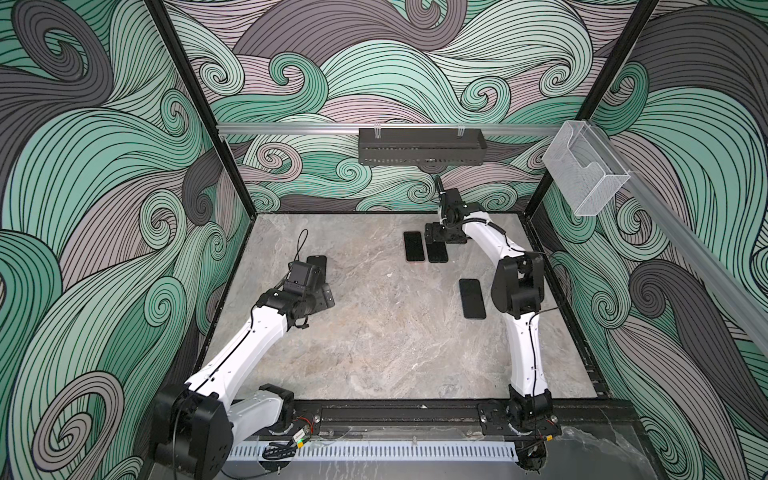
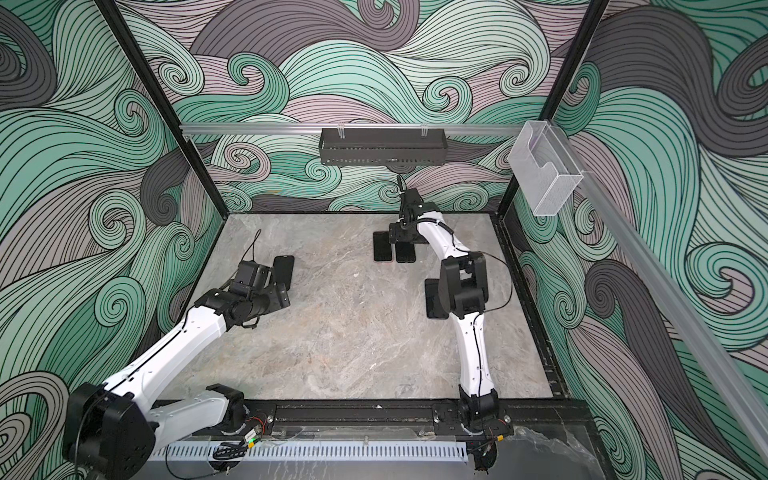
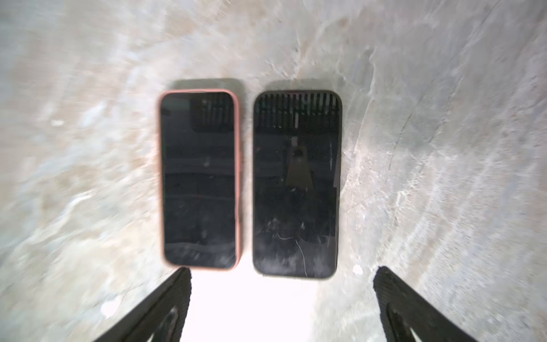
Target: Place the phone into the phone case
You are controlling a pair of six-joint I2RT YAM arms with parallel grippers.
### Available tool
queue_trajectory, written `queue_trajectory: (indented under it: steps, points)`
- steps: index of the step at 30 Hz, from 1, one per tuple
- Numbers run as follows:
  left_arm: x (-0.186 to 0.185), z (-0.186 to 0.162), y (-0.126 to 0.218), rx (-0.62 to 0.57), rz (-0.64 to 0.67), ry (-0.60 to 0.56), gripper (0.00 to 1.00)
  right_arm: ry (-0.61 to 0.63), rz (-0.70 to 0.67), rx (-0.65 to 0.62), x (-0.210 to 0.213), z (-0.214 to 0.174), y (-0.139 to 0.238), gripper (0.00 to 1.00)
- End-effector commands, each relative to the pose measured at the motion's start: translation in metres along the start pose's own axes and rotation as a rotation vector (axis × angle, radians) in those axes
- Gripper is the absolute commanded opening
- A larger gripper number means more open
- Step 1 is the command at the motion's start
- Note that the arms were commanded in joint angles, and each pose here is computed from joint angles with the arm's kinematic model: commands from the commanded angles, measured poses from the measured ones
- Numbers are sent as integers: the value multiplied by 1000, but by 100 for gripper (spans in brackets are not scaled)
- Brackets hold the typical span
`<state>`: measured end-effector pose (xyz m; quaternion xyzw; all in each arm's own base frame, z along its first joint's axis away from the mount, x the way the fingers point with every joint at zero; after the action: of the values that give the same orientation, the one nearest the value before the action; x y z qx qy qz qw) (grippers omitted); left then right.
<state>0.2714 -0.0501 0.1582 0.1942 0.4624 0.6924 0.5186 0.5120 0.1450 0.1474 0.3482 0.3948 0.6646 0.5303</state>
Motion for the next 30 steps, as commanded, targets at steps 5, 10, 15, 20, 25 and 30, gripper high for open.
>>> queue_trajectory:
  steps: [5, 10, 15, 20, 25, 30]
  points:
    - [-3, 55, -28, -65, 70, 1, 88, 96, 98, -67, 11, -36, 53, 97]
    - [-1, 84, -59, -65, 114, 20, 72, 94, 170, -104, 21, -74, 80, 91]
    - [-5, 103, -91, 27, 150, -29, 66, 105, 196, -121, 30, -113, 102, 91]
    - [1, 113, -124, 107, 197, -31, 58, 114, 228, -117, 40, -144, 112, 91]
    - [12, 115, -150, 157, 231, -16, 56, 115, 248, -143, 45, -167, 129, 91]
    - [17, 110, -166, 231, 219, -13, 44, 111, 243, -156, 42, -182, 136, 91]
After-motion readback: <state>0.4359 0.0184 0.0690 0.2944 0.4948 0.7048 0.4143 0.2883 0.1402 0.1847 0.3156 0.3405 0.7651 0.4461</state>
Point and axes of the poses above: each gripper's point midway between its finger pads, its own y axis back along the fingers, its own x axis along the line the jaws close on, z = x × y, the point moved 4 cm from there along y, back along the fingers, and after that the axes turned 6 degrees about y, right-handed, at the moved point
